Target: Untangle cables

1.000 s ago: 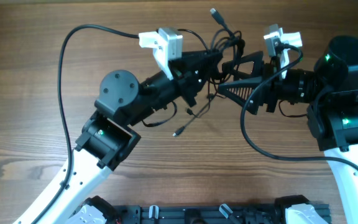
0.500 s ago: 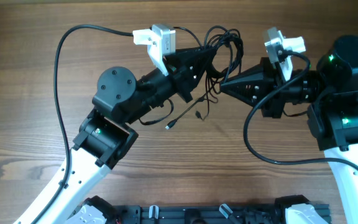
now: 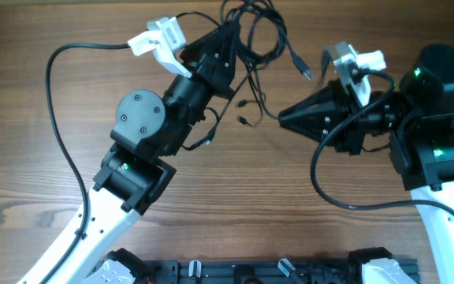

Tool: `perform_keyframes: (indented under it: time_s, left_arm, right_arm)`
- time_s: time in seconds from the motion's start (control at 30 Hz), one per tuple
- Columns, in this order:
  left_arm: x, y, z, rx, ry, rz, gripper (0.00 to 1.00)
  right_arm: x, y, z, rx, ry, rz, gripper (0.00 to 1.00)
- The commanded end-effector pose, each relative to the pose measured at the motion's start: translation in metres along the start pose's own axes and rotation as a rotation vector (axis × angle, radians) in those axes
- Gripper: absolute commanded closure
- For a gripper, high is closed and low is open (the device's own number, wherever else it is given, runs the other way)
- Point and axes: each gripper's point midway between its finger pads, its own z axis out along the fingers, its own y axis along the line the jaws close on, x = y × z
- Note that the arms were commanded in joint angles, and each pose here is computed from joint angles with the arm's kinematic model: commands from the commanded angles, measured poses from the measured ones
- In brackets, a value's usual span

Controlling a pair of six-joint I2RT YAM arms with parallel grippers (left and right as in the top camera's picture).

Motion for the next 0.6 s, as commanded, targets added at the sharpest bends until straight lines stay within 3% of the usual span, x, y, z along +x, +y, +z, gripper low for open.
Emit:
perform_keyframes:
  time_s: [0.0,0.07,0.17,0.33,0.43,0.57]
  left_arm:
    - [-0.019,0.007,-0.002,-0.05,-0.082,-0.012,0.96]
    - [-0.021,0.006,-0.003,-0.049,-0.083,-0.009,0.96]
    - [-0.022,0.003,-0.007,-0.045,-0.077,0.02,0.96]
    - [-0.014,0.002,-0.01,-0.039,-0.028,0.024,0.96]
    - [-0.001,0.008,-0.011,-0.057,0.03,0.026,0.96]
    - [0.029,-0.004,-0.014,0.03,0.187,0.019,0.96]
  right_arm:
    - [0.001,-0.035,-0.003,0.213,-0.047,0.141,0.27]
    - [0.01,-0.062,-0.011,0.365,-0.063,0.232,0.06]
    - [0.032,-0.098,-0.032,0.616,-0.071,0.378,0.03]
    - [0.047,-0.119,-0.063,0.878,-0.097,0.442,0.02]
    - [0.036,-0.104,-0.073,0.931,-0.132,0.337,0.01]
    - [0.016,-0.071,-0.075,0.92,-0.142,0.094,0.01]
